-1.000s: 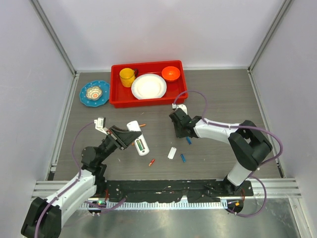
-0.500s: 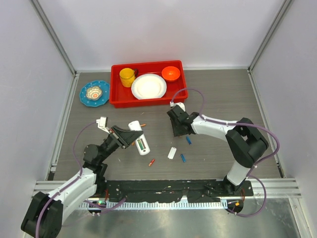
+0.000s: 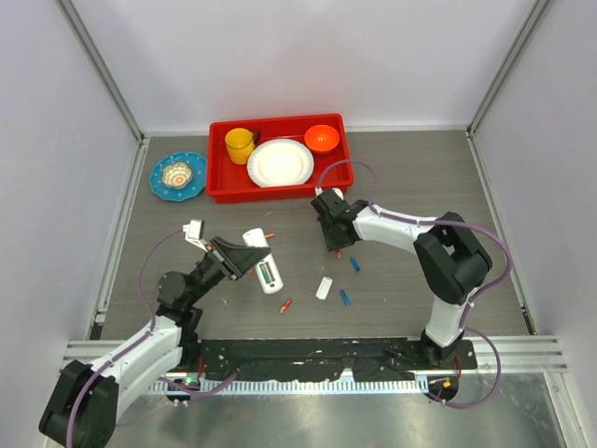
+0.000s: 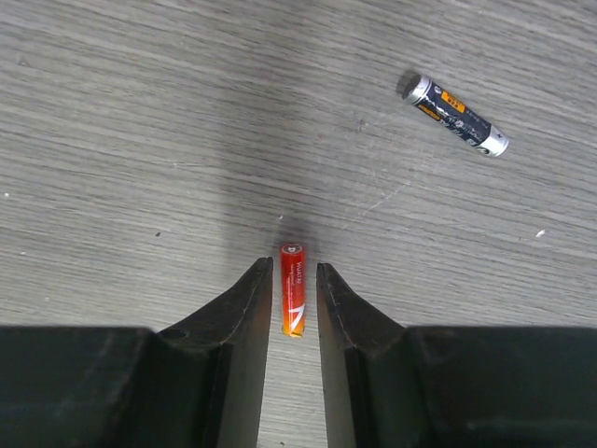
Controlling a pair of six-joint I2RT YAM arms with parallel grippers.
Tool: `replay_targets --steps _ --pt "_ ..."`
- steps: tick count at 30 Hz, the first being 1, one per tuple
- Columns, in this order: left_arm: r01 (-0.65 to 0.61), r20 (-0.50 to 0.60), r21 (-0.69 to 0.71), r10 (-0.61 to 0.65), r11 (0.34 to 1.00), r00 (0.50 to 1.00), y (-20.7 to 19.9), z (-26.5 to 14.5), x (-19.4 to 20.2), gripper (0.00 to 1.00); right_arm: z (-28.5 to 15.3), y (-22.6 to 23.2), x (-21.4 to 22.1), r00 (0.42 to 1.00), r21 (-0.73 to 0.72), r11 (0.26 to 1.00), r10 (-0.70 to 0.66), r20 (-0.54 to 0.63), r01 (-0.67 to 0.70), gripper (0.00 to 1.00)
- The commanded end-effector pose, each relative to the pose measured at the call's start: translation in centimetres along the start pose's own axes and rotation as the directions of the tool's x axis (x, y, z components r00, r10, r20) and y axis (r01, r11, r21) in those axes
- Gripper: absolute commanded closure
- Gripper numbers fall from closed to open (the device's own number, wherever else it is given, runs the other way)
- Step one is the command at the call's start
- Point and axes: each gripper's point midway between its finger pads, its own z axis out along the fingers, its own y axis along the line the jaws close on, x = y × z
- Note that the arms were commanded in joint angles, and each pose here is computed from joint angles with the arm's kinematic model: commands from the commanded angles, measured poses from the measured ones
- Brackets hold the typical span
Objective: Load the batteries into the remote control
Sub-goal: Place the battery at the center of the board, then pick up the battery from the center of the board.
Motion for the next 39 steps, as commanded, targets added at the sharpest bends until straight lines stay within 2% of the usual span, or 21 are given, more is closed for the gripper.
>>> replay_targets --steps 1,17,20,21,22,23,26,27,29,30,32,33,37,39 --pt "-0.008 -0.01 0.047 0.009 0.999 1.0 -1.1 0.0 0.3 1.0 -0.2 0.0 -0.8 0.999 -0.019 0.999 -0.031 -0.009 0.03 0.7" --pt "-0.005 -0.017 0.05 0.006 0.999 1.0 -1.3 0.3 0.6 1.0 1.2 -0.3 0.1 0.997 -0.013 0.999 -0.05 -0.054 0.049 0.74" --pt "-0.005 -0.014 0.044 0.006 0.999 1.0 -1.2 0.4 0.5 1.0 1.2 -0.3 0.1 0.998 -0.014 0.999 -0.035 -0.045 0.034 0.87" --pt "-0.003 -0.016 0.031 0.003 1.0 1.0 -0.9 0.5 0.5 1.0 1.2 -0.5 0.0 0.999 -0.005 1.0 -0.018 -0.037 0.018 0.97" --pt "-0.005 -0.017 0.026 0.005 1.0 1.0 -0.8 0.6 0.5 0.99 0.8 -0.5 -0.2 1.0 -0.007 1.0 -0.013 -0.021 0.013 0.99" --pt "-0.009 -0.007 0.026 0.009 1.0 1.0 -1.0 0.9 0.1 1.0 -0.4 -0.2 -1.6 0.999 -0.034 0.999 0.011 0.043 -0.01 0.99" --pt "-0.018 -0.018 0.019 0.018 1.0 1.0 -1.1 2.0 0.0 1.0 -3.0 0.0 -1.9 0.99 -0.084 0.996 0.054 0.13 -0.044 0.99" --pt "-0.018 -0.02 0.018 0.018 1.0 1.0 -1.1 2.4 -0.1 1.0 -5.7 0.0 -2.8 0.974 -0.128 0.99 0.081 0.214 -0.054 0.99" --pt "-0.017 -0.012 -0.002 0.017 1.0 1.0 -0.7 3.4 -0.5 1.0 -8.3 1.1 -2.4 0.956 -0.182 0.983 0.08 0.282 -0.029 0.99" --pt "-0.007 -0.016 -0.023 0.007 1.0 1.0 0.1 3.8 -0.3 1.0 -11.3 1.1 -3.3 0.927 -0.213 0.976 0.108 0.359 -0.032 0.99" --pt "-0.014 0.012 0.006 0.014 1.0 1.0 -0.4 4.4 -0.7 1.0 -13.8 2.5 -2.0 0.909 -0.25 0.968 0.093 0.407 0.013 0.99" --pt "-0.012 0.028 0.002 0.012 1.0 1.0 -0.2 4.8 -0.9 1.0 -16.2 2.6 -2.3 0.88 -0.273 0.962 0.112 0.463 0.021 0.99" --pt "0.011 0.03 -0.006 -0.011 1.0 0.999 1.4 6.3 -0.6 1.0 -19.7 4.2 -0.7 0.853 -0.37 0.928 0.162 0.497 0.039 0.99" --pt "0.015 0.048 0.045 -0.017 0.999 0.999 0.6 7.0 -0.8 1.0 -20.6 5.1 -0.1 0.841 -0.406 0.912 0.171 0.513 0.062 0.99"
